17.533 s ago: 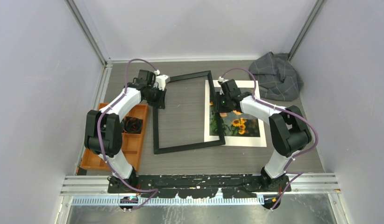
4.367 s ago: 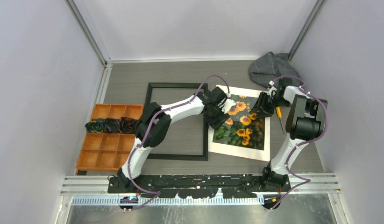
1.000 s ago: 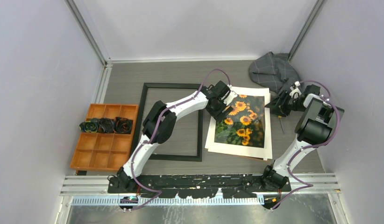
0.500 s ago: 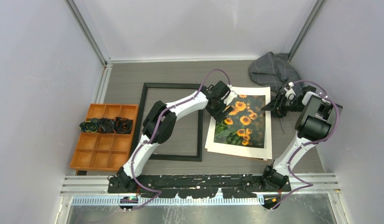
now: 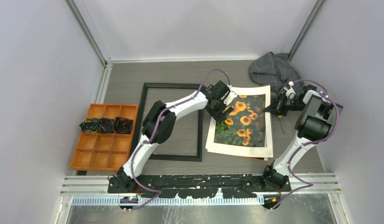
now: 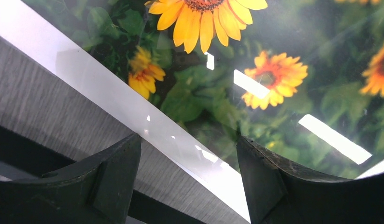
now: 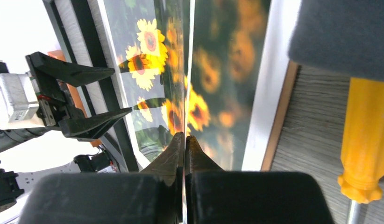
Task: Take the photo out of the frame
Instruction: Pick up the photo frame item from the photo frame, then place the photo frame item at the center of the board.
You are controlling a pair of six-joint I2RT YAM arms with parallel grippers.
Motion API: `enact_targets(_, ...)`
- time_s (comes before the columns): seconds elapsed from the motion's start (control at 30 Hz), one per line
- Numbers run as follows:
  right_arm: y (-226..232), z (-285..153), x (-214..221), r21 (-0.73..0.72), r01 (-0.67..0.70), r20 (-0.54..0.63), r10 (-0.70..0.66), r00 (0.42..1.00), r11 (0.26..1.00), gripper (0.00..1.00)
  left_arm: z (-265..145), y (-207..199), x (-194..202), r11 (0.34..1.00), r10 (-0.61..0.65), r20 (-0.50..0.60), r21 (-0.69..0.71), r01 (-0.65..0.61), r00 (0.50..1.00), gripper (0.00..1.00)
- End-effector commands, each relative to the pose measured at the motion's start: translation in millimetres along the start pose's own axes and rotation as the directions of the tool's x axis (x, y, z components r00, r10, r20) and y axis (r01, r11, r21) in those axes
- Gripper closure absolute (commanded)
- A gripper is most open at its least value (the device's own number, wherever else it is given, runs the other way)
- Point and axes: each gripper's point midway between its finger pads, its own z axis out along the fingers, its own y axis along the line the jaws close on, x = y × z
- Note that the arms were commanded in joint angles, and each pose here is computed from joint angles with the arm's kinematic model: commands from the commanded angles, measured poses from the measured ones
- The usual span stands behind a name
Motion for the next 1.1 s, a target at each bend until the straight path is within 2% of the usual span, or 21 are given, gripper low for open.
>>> enact_targets(0.0,44,-24,-15,-0.073,0.058,0.045,-0.055,0.997,0.996,0.99,-48,-31,-24,0.989,0.005,0.088,0.144,-0.018,0.996,0.23)
enact_targets(0.2,98,-55,-24,-0.146,0.085,0.098,-0.071,0.993,0.986,0.99,-134,-10,-58,0.989,-0.003,0.258,0.147,-0.036,0.966,0.18)
enact_targets(0.37,145,-73,-28,-0.162,0.133,0.150,-0.109,0.983,0.978,0.99,-193,26,-50,0.995,-0.033,0.337,0.104,-0.002,0.941,0.11)
enact_targets(0.6,241,-82,-33,-0.203,0.234,0.233,-0.185,0.955,0.951,0.99,-241,105,19,0.988,-0.144,0.363,0.004,0.154,0.920,0.08)
enact_targets(0.7,281,-85,-38,-0.211,0.291,0.286,-0.225,0.931,0.933,0.99,-263,136,57,0.970,-0.219,0.411,-0.010,0.245,0.885,0.07)
enact_targets(0.87,342,-92,-47,-0.278,0.316,0.347,-0.212,0.914,0.907,0.99,-292,175,120,0.913,-0.350,0.459,-0.026,0.406,0.817,0.06)
enact_targets(0.97,376,-94,-44,-0.321,0.355,0.360,-0.234,0.903,0.878,0.99,-309,193,148,0.872,-0.411,0.517,-0.017,0.489,0.751,0.06)
enact_targets(1.07,408,-91,-33,-0.380,0.382,0.356,-0.248,0.901,0.843,0.99,-317,202,165,0.849,-0.435,0.545,-0.017,0.528,0.717,0.06)
